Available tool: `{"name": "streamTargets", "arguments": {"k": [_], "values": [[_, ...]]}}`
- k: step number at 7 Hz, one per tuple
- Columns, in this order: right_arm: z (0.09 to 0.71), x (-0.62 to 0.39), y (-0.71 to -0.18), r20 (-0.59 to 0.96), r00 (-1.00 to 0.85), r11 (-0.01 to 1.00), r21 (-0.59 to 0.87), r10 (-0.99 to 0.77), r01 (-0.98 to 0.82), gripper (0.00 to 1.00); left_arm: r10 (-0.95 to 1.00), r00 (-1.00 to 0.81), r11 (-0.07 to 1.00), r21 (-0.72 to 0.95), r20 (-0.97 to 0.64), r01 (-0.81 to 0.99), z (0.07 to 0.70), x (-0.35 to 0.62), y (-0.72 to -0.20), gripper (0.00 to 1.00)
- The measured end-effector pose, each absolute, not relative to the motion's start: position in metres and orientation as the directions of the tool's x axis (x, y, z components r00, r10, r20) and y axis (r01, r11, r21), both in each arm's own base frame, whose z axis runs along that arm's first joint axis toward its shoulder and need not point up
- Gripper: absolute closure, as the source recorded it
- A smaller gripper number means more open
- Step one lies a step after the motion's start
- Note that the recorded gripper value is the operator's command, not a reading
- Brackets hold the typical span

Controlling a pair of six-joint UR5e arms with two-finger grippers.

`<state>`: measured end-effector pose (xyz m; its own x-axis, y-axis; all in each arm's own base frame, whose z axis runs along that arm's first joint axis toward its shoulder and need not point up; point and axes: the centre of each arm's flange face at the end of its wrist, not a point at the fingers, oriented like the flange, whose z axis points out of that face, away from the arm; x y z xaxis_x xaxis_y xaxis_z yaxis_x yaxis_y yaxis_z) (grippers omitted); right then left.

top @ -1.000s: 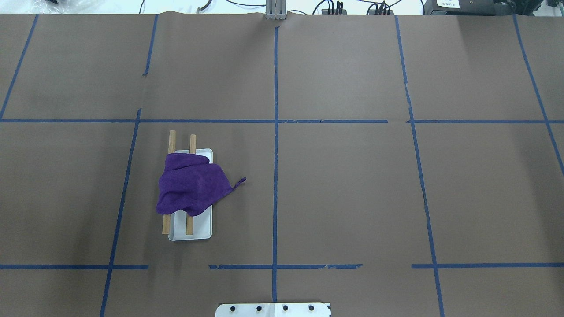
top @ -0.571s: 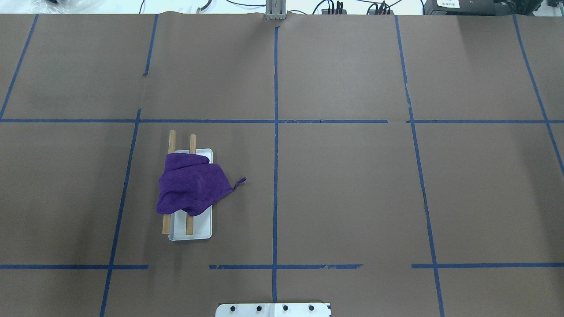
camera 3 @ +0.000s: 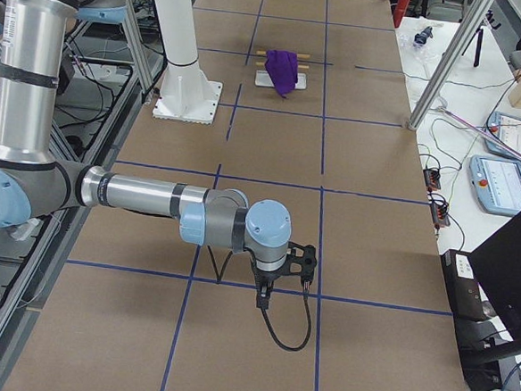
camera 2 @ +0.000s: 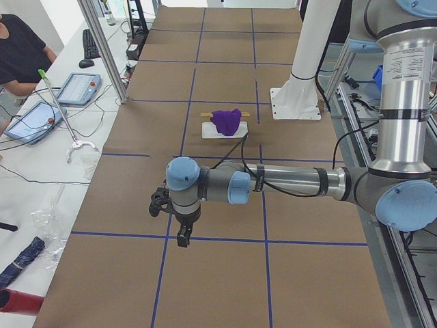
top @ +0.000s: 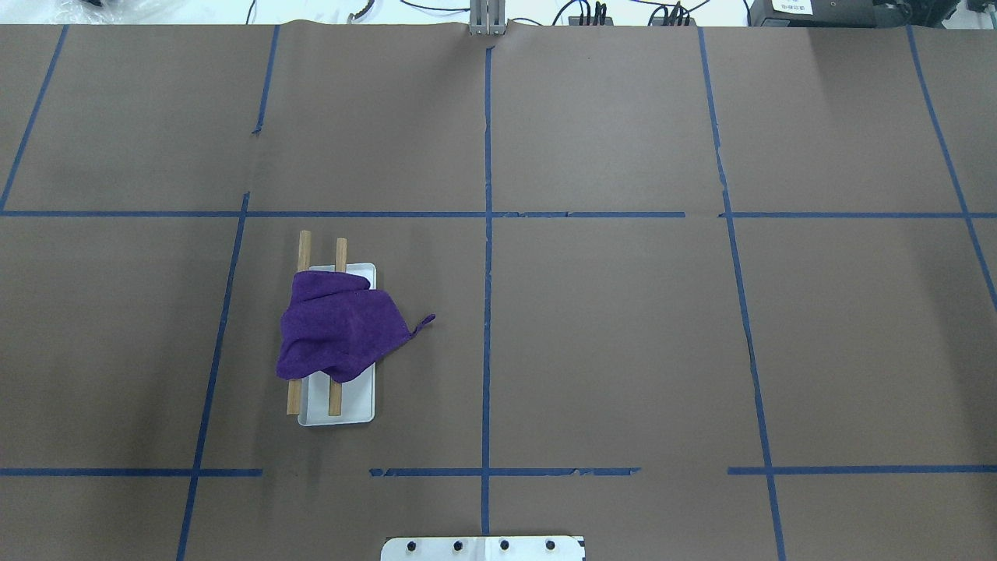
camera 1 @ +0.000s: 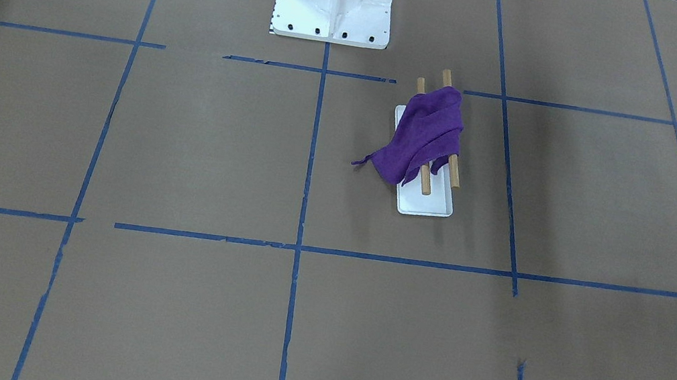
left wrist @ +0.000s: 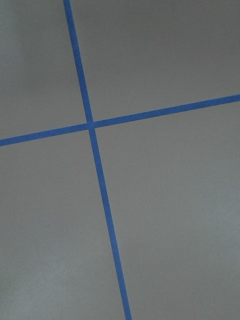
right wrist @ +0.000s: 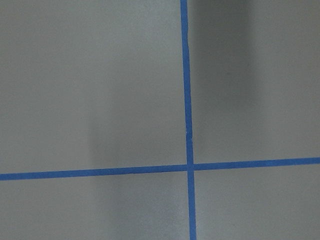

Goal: Hang towel on rack

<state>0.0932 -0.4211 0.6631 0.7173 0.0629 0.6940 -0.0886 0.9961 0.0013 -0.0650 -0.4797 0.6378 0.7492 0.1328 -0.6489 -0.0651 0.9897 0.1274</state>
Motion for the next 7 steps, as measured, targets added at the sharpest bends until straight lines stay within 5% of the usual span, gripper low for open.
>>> {"name": "streamTargets", "arguments": {"k": [7], "values": [[0.6623,0.0932,-0.4213,0.694,0.718,0.996,0.005,0.059,-0.087,0.0,0.094,0.751,0.994,0.106,-0.653,-0.032,0.636,-0.0644,-0.4808,0.0]]}}
